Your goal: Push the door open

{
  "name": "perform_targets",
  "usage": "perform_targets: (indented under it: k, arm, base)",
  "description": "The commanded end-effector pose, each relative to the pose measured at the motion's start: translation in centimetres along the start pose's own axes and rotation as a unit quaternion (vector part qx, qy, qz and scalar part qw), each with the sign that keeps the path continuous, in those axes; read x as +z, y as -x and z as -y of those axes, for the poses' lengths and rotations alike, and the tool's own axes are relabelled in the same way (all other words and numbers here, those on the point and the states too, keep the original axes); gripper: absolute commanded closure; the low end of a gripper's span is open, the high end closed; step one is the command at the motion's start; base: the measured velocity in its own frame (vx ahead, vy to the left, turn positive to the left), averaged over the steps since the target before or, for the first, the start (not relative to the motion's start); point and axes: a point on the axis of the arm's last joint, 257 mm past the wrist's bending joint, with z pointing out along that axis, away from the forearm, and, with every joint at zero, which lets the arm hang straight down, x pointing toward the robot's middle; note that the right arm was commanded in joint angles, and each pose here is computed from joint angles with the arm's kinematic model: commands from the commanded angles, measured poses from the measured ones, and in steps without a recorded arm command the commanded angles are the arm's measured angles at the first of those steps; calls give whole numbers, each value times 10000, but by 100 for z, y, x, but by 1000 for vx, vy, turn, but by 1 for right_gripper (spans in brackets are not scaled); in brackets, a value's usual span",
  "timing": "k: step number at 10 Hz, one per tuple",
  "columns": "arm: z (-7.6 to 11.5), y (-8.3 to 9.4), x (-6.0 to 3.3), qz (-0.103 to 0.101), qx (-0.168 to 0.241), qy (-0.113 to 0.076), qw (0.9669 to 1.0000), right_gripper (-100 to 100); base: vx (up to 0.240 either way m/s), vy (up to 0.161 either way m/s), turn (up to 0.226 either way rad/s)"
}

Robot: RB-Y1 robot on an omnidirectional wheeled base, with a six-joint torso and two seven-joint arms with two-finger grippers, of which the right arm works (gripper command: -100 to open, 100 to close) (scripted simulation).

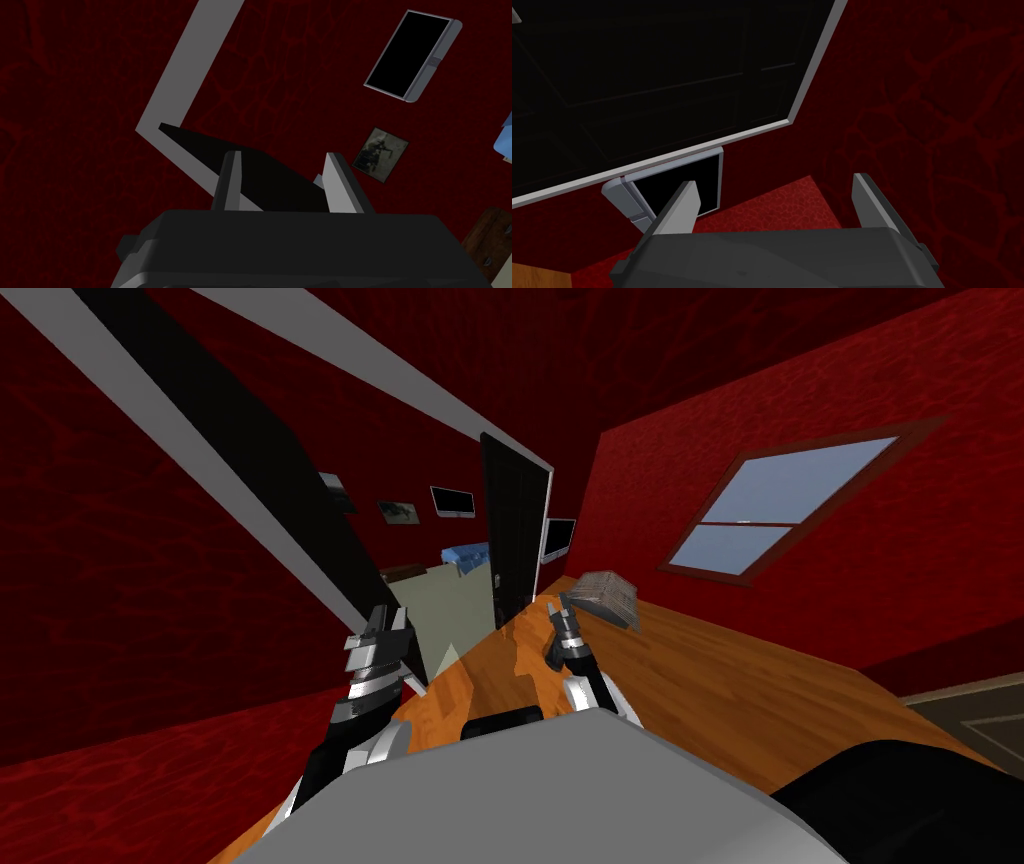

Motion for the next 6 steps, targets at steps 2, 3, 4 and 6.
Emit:
perform_targets:
  k: [2, 3, 4, 6]
  arm:
    - [147, -20, -40, -76, 34, -98, 9999, -100]
    - [209, -26, -57, -105, 48, -141, 9998, -100]
    - [273, -33, -75, -135, 61, -185, 9997, -100]
    - [399, -43, -113, -193, 86, -274, 9994, -100]
  base:
    - [88, 1, 60]
    - [96, -1, 61]
    - [98, -6, 58]
    - [95, 0, 72]
